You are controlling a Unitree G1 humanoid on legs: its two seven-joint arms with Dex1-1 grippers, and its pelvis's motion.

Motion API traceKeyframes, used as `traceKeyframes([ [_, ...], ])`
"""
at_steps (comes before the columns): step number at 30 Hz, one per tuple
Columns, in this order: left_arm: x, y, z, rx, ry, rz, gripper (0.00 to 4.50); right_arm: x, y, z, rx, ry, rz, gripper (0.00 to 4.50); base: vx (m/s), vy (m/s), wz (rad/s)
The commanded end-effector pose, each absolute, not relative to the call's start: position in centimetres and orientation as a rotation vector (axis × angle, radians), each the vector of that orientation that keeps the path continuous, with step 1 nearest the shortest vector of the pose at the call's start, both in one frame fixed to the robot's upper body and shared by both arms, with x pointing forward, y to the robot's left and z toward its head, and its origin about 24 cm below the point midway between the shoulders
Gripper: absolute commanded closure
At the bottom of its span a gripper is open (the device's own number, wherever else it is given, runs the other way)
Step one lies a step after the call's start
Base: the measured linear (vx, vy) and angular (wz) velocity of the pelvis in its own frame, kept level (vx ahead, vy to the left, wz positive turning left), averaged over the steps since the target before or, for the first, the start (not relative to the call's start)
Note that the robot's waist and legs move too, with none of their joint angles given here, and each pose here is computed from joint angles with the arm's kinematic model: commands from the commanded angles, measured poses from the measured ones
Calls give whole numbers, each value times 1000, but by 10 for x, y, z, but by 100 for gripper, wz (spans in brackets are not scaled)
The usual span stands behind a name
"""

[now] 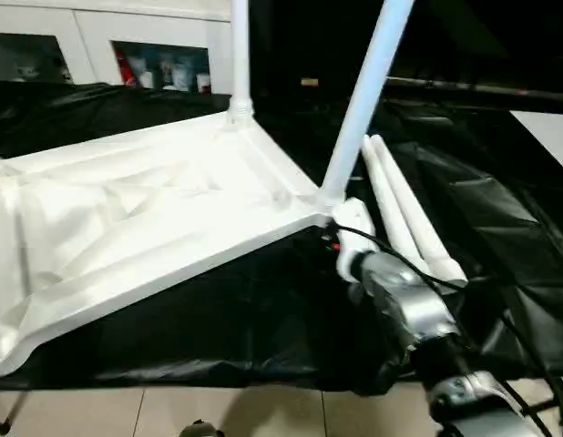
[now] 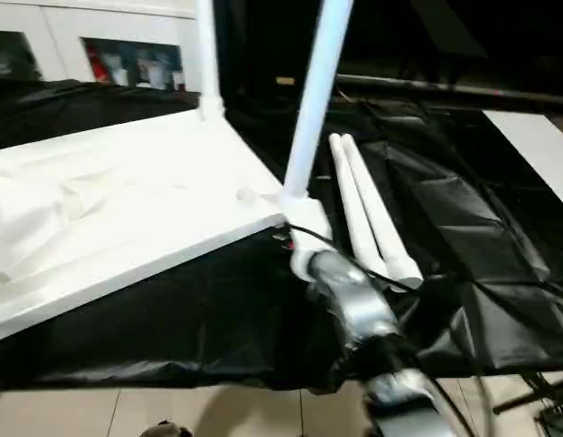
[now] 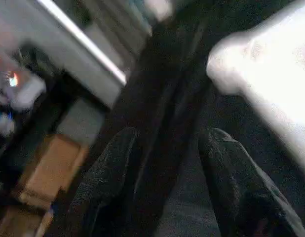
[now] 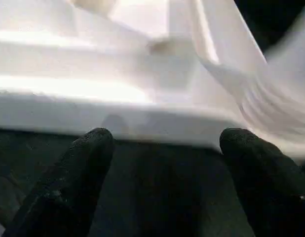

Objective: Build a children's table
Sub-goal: Rotate table base

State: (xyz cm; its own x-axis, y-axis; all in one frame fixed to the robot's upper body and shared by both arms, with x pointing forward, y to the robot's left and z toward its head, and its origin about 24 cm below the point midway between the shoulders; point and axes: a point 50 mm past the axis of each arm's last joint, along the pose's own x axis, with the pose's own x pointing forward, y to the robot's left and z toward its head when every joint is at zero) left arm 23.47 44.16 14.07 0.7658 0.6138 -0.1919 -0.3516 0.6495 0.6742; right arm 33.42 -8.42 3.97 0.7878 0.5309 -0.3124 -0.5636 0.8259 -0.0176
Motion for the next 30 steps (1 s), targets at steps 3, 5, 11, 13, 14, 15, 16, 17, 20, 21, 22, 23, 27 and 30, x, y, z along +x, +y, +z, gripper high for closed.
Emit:
traceKeyframes([
  [3,229,441,120,628,536,475,232,340,-87,38,-131,308,577,67,0,0,0],
  [5,226,436,98,584,639,371,232,342,-83,36,-140,308,587,67,0,0,0],
  [11,221,425,75,544,796,203,232,345,-79,37,-131,307,593,67,0,0,0],
  [13,218,423,71,534,833,163,232,346,-78,36,-126,310,592,67,0,0,0],
  [14,217,422,71,534,836,159,232,346,-78,36,-125,310,592,67,0,0,0],
  [15,217,420,70,520,844,120,232,346,-77,35,-121,311,597,67,0,0,0],
  [16,217,419,70,511,843,110,232,346,-76,35,-119,312,600,67,0,0,0],
  [17,217,417,72,505,838,86,232,346,-75,34,-108,319,603,67,0,0,0],
  [20,218,415,75,487,832,55,232,346,-75,31,-95,330,604,67,0,0,0],
  [21,218,413,79,486,828,18,232,345,-75,29,-91,340,603,67,0,0,0],
  [22,217,412,82,485,832,-2,232,345,-75,27,-90,347,603,67,0,0,0],
  [23,216,411,87,500,838,-41,232,345,-74,25,-87,354,606,67,0,0,0],
  [27,215,409,97,486,806,-81,232,345,-72,24,-80,358,619,67,0,0,0],
  [30,213,407,104,473,767,-151,232,345,-71,22,-79,361,622,67,0,0,0],
])
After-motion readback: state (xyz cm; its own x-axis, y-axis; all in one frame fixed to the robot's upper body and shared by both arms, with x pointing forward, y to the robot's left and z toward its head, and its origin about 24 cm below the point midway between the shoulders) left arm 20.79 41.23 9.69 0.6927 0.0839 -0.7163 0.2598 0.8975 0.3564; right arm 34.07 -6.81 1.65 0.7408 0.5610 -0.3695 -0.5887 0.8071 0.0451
